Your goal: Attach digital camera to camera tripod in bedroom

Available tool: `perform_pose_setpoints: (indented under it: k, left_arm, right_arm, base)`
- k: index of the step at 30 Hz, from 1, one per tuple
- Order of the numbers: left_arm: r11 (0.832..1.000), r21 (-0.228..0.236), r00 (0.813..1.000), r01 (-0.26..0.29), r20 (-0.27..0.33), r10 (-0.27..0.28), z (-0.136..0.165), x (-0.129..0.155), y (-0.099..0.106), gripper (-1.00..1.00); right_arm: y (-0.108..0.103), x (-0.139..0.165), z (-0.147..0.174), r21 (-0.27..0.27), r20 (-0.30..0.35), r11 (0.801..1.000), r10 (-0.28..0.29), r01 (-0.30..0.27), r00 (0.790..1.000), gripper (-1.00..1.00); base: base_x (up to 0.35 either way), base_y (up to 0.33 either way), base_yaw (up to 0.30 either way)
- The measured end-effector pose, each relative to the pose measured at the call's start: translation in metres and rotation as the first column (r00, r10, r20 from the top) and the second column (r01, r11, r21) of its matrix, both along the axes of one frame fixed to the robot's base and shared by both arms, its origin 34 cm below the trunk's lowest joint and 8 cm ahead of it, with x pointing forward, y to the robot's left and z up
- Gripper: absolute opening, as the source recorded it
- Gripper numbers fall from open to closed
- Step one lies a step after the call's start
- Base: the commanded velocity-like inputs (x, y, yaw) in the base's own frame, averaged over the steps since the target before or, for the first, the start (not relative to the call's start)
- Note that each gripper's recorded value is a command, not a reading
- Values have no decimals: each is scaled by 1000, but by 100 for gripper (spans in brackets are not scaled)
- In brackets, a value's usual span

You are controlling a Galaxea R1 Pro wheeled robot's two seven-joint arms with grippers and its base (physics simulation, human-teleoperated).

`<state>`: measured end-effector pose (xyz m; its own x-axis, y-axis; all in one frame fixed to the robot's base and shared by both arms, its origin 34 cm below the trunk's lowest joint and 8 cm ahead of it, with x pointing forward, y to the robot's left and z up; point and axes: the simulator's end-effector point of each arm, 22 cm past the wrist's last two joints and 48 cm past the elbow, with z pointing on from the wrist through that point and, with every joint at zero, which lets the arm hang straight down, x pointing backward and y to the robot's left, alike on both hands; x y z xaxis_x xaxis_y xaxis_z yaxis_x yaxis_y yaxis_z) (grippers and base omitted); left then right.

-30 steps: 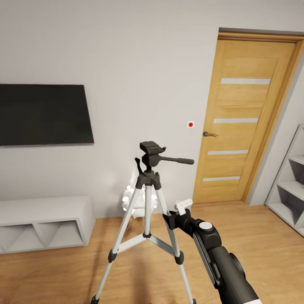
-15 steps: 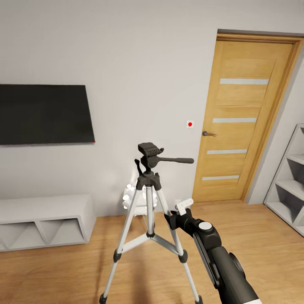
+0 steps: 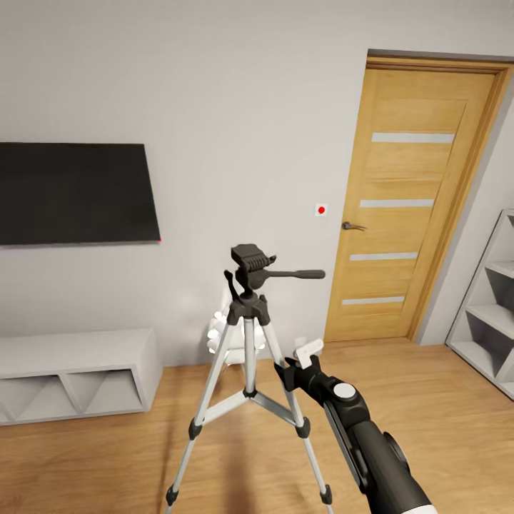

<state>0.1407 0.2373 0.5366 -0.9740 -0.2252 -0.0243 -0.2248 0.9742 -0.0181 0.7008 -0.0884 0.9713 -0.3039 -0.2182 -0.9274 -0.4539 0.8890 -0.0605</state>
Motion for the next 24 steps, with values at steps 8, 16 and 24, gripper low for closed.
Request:
perform_pose_setpoints:
  k: [8, 16, 24]
  left_arm:
    - [1000, 0, 1000, 0, 0, 0, 0, 0, 0, 100]
    - [1000, 0, 1000, 0, 0, 0, 0, 0, 0, 100]
    - [1000, 0, 1000, 0, 0, 0, 0, 0, 0, 100]
  right_arm:
    - [1, 0, -5, 3, -4, 1000, 3, -3, 1000, -100]
    - [0, 0, -6, 6, -8, 1000, 0, 0, 1000, -100]
    - [0, 0, -6, 7, -8, 1000, -1, 1, 1000, -100]
  base:
    - [0, 0, 0]
    - [0, 0, 0]
    - [0, 0, 0]
